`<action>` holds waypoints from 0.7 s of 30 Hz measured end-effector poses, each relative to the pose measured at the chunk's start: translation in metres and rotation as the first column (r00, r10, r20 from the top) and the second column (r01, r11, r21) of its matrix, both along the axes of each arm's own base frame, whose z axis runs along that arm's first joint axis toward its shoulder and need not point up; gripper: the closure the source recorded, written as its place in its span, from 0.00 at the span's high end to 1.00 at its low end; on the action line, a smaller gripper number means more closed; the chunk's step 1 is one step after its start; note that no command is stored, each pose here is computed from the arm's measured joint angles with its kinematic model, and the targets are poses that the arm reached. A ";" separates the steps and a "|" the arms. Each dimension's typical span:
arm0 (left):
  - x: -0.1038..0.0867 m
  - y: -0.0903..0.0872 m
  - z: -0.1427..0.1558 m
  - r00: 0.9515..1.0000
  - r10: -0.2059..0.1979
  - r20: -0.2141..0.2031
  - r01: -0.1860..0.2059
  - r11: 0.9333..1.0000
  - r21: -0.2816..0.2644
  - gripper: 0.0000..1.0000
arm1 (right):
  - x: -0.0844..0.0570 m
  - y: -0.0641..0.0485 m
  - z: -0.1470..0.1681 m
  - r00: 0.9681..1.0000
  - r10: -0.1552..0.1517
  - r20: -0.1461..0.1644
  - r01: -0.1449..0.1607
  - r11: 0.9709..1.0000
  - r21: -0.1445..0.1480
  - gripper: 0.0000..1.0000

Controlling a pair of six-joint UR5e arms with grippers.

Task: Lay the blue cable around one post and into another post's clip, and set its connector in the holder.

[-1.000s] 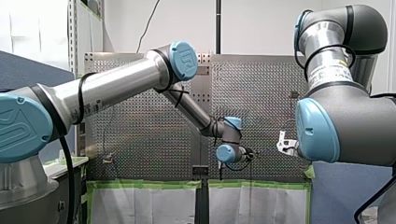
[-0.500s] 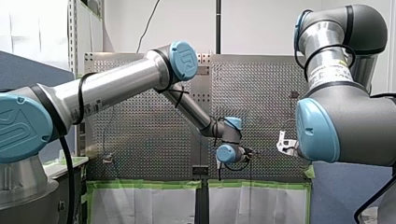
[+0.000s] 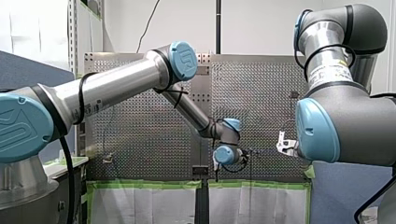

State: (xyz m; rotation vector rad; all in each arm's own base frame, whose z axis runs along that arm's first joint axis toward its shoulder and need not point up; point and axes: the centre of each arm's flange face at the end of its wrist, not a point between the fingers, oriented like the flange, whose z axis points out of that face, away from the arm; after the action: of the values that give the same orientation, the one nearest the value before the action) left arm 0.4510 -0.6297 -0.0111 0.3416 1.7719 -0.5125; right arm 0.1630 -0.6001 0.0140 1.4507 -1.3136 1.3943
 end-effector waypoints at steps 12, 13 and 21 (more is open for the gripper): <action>0.001 0.005 -0.003 1.000 0.015 -0.005 -0.015 1.000 0.009 1.00 | 0.005 0.004 0.010 0.999 0.012 -0.039 -0.012 1.000 0.019 0.00; 0.001 0.005 -0.003 1.000 0.016 -0.006 -0.016 1.000 0.010 1.00 | 0.006 0.004 0.011 0.999 0.014 -0.041 -0.013 1.000 0.020 0.00; -0.001 0.007 -0.004 0.999 0.031 -0.012 -0.031 0.999 0.023 1.00 | 0.013 0.008 0.018 0.998 0.032 -0.058 -0.030 0.999 0.028 0.00</action>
State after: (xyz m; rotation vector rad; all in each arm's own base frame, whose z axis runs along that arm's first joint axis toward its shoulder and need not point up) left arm 0.4501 -0.6224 -0.0156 0.3274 1.7934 -0.4732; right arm 0.1757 -0.5917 0.0320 1.5242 -1.2828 1.3488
